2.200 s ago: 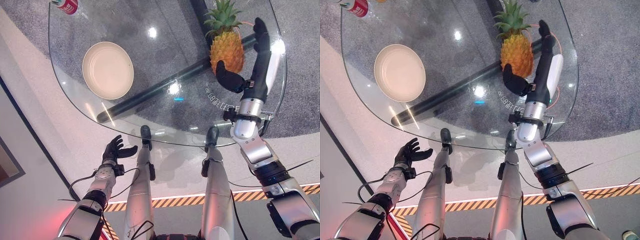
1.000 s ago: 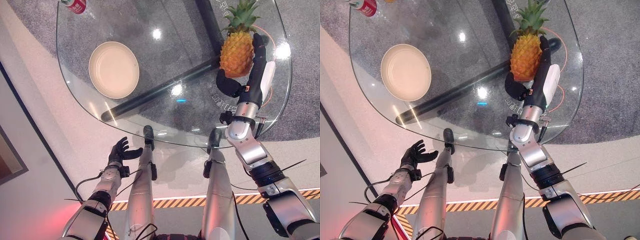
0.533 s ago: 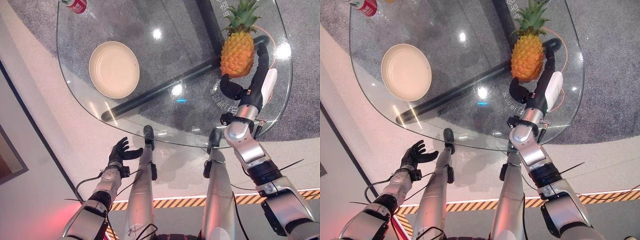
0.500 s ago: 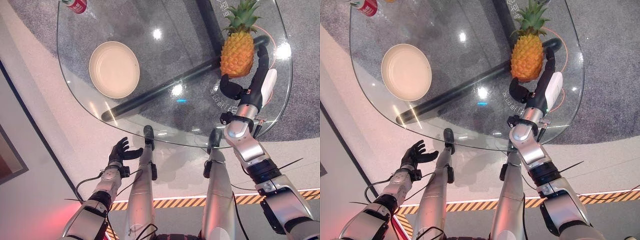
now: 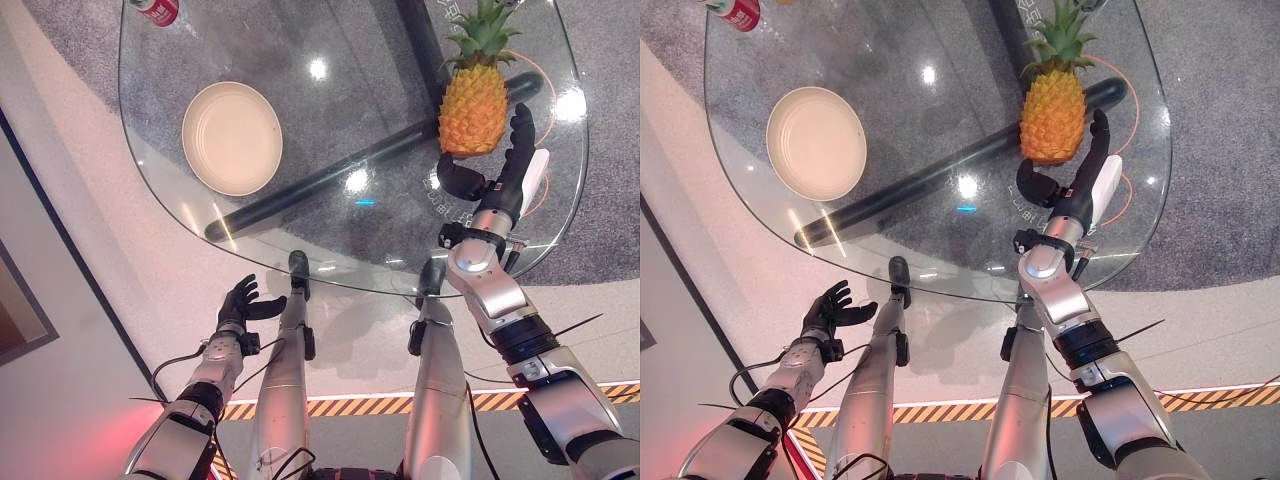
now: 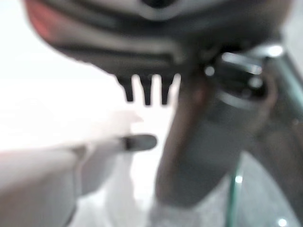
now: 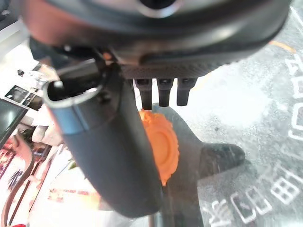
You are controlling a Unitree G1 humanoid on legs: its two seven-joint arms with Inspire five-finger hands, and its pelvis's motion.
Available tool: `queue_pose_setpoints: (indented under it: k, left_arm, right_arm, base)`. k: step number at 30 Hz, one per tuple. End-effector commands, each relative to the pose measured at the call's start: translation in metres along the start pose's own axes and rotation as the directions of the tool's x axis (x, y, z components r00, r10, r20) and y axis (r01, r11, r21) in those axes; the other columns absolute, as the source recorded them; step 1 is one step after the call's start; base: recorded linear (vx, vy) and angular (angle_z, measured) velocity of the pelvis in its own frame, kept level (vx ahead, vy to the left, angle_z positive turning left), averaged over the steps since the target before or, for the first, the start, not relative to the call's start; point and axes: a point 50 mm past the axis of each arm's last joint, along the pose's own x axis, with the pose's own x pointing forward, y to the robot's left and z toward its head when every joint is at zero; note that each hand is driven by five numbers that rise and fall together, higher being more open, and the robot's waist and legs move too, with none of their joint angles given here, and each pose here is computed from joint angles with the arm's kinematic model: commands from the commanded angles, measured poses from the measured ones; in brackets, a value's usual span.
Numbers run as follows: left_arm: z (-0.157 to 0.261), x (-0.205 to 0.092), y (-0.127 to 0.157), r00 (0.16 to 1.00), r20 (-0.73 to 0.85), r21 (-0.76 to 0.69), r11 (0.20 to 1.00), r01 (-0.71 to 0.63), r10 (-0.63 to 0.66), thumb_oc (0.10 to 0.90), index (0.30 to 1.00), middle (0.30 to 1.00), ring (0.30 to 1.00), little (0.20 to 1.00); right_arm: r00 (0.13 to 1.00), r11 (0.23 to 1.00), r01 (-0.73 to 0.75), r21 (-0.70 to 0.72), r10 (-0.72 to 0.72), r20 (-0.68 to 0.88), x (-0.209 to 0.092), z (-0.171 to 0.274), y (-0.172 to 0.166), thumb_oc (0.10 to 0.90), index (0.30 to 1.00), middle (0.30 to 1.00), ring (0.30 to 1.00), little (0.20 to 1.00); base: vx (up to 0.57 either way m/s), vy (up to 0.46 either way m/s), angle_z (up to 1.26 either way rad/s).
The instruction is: Pick up the fruit to the plate
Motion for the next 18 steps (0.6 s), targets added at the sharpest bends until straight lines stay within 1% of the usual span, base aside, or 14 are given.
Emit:
queue_pose_setpoints:
  k: [1, 6, 13, 18]
  left_arm:
    - [-0.027, -0.01, 0.009, 0.997, -0.062, 0.025, 0.999, -0.043, 0.044, 0.8, 0.9, 0.9, 0.9, 0.9]
    - [-0.029, -0.011, 0.007, 0.997, -0.068, 0.023, 0.999, -0.04, 0.042, 0.8, 0.9, 0.9, 0.9, 0.9]
    - [-0.031, -0.012, 0.004, 0.997, -0.075, 0.018, 0.999, -0.034, 0.036, 0.8, 0.9, 0.9, 0.9, 0.9]
    - [-0.033, -0.013, 0.003, 0.996, -0.079, 0.018, 0.999, -0.029, 0.03, 0.8, 0.9, 0.9, 0.9, 0.9]
  right_arm:
    - [0.991, 0.983, -0.004, 0.182, -0.02, 0.129, 0.005, 0.041, -0.001, 0.8, 0.9, 0.9, 0.9, 0.9]
    - [0.992, 0.971, -0.058, 0.231, 0.03, 0.124, -0.002, 0.043, 0.006, 0.8, 0.9, 0.9, 0.9, 0.9]
    - [0.986, 0.966, -0.105, 0.235, 0.07, 0.153, -0.01, 0.05, 0.012, 0.8, 0.9, 0.9, 0.9, 0.9]
    - [0.985, 0.968, -0.099, 0.232, 0.064, 0.157, -0.012, 0.051, 0.013, 0.8, 0.9, 0.9, 0.9, 0.9]
  base:
    - [0.0, 0.0, 0.0]
    - [0.0, 0.0, 0.0]
    - [0.0, 0.0, 0.0]
    - [0.0, 0.0, 0.0]
